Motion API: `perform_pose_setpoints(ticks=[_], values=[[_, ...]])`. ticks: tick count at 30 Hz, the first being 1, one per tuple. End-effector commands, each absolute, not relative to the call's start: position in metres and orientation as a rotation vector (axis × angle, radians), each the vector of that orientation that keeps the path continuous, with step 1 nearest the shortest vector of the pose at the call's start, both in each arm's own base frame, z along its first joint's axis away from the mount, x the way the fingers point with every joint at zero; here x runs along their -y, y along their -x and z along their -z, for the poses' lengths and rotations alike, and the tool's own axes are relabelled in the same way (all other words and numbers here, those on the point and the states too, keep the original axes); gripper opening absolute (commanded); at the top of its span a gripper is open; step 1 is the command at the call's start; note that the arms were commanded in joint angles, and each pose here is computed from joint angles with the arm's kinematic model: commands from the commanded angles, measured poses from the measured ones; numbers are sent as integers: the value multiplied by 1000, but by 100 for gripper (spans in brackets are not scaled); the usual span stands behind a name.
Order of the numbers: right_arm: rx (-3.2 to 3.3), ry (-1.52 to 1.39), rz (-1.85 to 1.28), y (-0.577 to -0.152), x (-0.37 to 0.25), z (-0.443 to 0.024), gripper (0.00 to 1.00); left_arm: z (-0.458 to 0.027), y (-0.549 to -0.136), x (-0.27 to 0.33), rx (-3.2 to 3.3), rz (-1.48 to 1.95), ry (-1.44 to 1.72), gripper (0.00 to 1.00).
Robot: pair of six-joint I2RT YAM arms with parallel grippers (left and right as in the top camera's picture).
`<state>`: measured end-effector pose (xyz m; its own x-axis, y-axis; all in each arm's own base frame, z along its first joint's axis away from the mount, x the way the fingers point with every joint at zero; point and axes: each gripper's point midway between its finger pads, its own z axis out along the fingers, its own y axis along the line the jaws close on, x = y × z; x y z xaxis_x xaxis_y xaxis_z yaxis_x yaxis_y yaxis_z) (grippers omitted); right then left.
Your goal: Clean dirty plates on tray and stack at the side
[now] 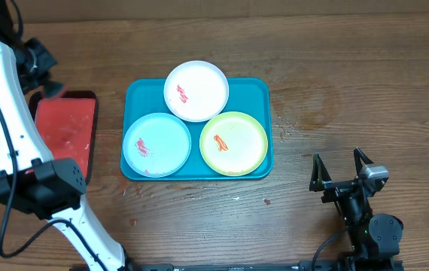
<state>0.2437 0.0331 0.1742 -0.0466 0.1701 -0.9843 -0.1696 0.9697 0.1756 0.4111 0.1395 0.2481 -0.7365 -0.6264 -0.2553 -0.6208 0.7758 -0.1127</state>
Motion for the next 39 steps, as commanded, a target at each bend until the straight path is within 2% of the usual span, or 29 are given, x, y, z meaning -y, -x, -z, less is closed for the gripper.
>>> perform_pose_setpoints(ticks=[1, 4, 10, 16, 21, 22, 23, 24, 25, 26, 28, 32, 39], values=[[-1591, 0, -268, -244, -32, -172, 100, -241, -424, -59, -2822, 464, 552, 4], [-1591, -1, -268, -244, -32, -172, 100, -213, -417, -16, -2945, 585, 391, 4], [-1590, 0, -268, -244, -32, -172, 100, -147, -389, 42, -3186, 612, 230, 4], [-1591, -1, -268, -244, -32, -172, 100, -79, -369, 67, -3301, 526, 185, 4], [-1591, 0, -268, -244, -32, -172, 100, -49, -363, 71, -3309, 516, 256, 4], [-1591, -1, -268, -244, -32, -172, 100, -46, -362, 71, -3310, 516, 256, 6], [-1591, -1, -268, -244, -32, -172, 100, -44, -362, 71, -3311, 515, 256, 15], [-1591, 0, -268, -244, -32, -172, 100, -43, -361, 70, -3315, 508, 256, 30], [-1591, 0, -268, -244, -32, -172, 100, -43, -361, 69, -3316, 494, 254, 49], [-1591, 0, -268, -244, -32, -172, 100, -43, -361, 67, -3315, 482, 253, 61], [-1591, -1, -268, -244, -32, -172, 100, -51, -365, 66, -3307, 482, 252, 65], [-1591, 0, -268, -244, -32, -172, 100, -86, -385, 60, -3242, 486, 258, 65], [-1591, -1, -268, -244, -32, -172, 100, -197, -430, 20, -2945, 483, 358, 63]])
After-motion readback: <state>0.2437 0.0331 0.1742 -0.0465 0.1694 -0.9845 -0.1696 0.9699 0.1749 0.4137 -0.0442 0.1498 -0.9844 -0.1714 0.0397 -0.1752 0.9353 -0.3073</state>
